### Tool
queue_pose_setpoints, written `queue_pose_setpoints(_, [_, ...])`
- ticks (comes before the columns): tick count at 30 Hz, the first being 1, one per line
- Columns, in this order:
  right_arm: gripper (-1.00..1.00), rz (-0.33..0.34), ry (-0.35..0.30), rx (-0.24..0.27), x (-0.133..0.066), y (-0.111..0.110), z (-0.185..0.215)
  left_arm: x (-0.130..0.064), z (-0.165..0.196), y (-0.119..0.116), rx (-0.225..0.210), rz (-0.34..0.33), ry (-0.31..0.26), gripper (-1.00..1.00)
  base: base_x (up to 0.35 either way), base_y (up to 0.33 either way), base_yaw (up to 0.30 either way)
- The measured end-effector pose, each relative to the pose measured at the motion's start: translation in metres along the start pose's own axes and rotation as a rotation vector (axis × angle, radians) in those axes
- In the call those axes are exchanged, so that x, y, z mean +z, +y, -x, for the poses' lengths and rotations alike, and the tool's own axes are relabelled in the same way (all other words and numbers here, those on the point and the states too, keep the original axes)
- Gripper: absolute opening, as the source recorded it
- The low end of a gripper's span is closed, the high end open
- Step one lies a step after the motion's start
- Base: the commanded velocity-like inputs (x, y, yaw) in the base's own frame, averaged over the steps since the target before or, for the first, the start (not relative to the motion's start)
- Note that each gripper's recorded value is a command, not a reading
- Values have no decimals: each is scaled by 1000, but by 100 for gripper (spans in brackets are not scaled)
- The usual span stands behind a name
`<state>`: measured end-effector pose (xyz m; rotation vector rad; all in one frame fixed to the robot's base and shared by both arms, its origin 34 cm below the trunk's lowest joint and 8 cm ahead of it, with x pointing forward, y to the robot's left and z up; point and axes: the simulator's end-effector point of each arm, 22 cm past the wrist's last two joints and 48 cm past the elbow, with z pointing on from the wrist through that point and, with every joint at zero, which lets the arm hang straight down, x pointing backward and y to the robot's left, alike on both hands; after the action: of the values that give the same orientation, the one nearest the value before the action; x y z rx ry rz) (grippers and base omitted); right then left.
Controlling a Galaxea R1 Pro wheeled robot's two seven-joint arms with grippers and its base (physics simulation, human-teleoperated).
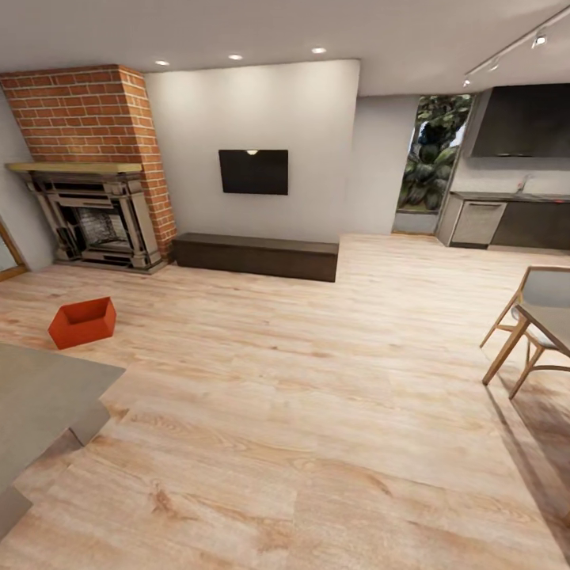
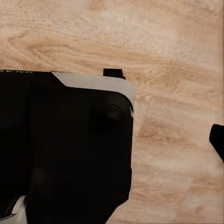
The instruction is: Move the two storage containers from the living room to the garage. In the garage, place one container on the floor and stack the other container on top of it (either order is fine).
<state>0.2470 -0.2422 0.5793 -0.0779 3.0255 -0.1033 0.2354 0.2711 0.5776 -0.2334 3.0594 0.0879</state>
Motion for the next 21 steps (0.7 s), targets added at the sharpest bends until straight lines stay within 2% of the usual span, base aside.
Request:
queue_pose_setpoints(10, [100, -3, -4, 1, 0, -2, 1, 0, 0, 0, 0, 0, 2, 100, 325, 0, 19])
queue_pose_setpoints(21, [100, -3, -6, 1, 0, -2, 1, 0, -1, 0, 0, 0, 2, 100, 325, 0, 232])
